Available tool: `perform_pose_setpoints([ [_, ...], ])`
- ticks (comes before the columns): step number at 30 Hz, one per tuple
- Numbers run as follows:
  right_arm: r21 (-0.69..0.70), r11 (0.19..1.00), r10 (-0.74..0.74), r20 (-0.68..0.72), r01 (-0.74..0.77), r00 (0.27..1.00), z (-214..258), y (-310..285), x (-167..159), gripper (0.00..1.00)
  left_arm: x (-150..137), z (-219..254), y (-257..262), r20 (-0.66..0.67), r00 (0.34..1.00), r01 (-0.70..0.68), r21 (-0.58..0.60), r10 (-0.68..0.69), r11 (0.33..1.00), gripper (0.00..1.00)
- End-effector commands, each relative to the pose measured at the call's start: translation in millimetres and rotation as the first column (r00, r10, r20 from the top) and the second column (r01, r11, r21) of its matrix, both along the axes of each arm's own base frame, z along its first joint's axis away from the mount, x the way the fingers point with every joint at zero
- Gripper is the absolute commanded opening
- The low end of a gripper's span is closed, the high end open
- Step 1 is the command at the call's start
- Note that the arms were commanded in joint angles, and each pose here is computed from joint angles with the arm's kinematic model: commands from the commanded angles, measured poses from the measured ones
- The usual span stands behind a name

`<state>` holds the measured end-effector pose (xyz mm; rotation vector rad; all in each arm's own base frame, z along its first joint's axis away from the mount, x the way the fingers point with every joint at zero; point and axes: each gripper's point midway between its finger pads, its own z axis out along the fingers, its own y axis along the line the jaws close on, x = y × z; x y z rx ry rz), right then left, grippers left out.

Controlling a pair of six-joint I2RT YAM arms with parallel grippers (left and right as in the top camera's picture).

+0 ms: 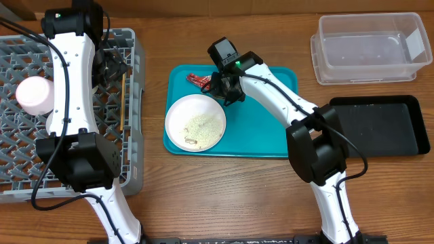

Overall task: Sort waste into correct bins and load items into the dishwasher
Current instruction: 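Close the right gripper on the red wrapper and tissue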

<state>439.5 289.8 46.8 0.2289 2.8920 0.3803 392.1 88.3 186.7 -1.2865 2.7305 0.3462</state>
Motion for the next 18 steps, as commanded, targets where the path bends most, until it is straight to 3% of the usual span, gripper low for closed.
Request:
perform_pose_setpoints([
  [1, 0.062, 0.998, -0.007, 0.123, -0.001, 0.992, 50.6, 8.8, 16.4, 0.93, -0.7, 20.4, 0.5, 0.064, 0.998, -0.022, 0.006, 0.022, 1.0, 1.0],
  [2, 0.071, 0.997, -0.008, 0.136, -0.001, 0.991, 52.3, 10.6, 19.3, 1.0, -0.7, 20.4, 0.5, 0.064, 0.998, -0.022, 0.006, 0.022, 1.0, 1.0],
  [8, 0.107, 0.994, -0.011, 0.216, -0.012, 0.976, 56.6, 19.3, 36.1, 1.0, -0.7, 20.5, 0.6, 0.064, 0.998, -0.022, 0.006, 0.022, 1.0, 1.0],
  [13, 0.052, 0.998, 0.007, 0.305, -0.024, 0.952, 62.8, 13.7, 51.6, 0.89, -0.7, 20.5, 0.6, 0.064, 0.998, -0.022, 0.006, 0.022, 1.0, 1.0],
  [18, 0.006, 1.0, -0.021, 0.329, 0.02, 0.944, 61.9, 0.5, 58.6, 0.88, -0.6, 20.4, 0.5, 0.065, 0.998, -0.022, 0.006, 0.022, 1.0, 1.0],
])
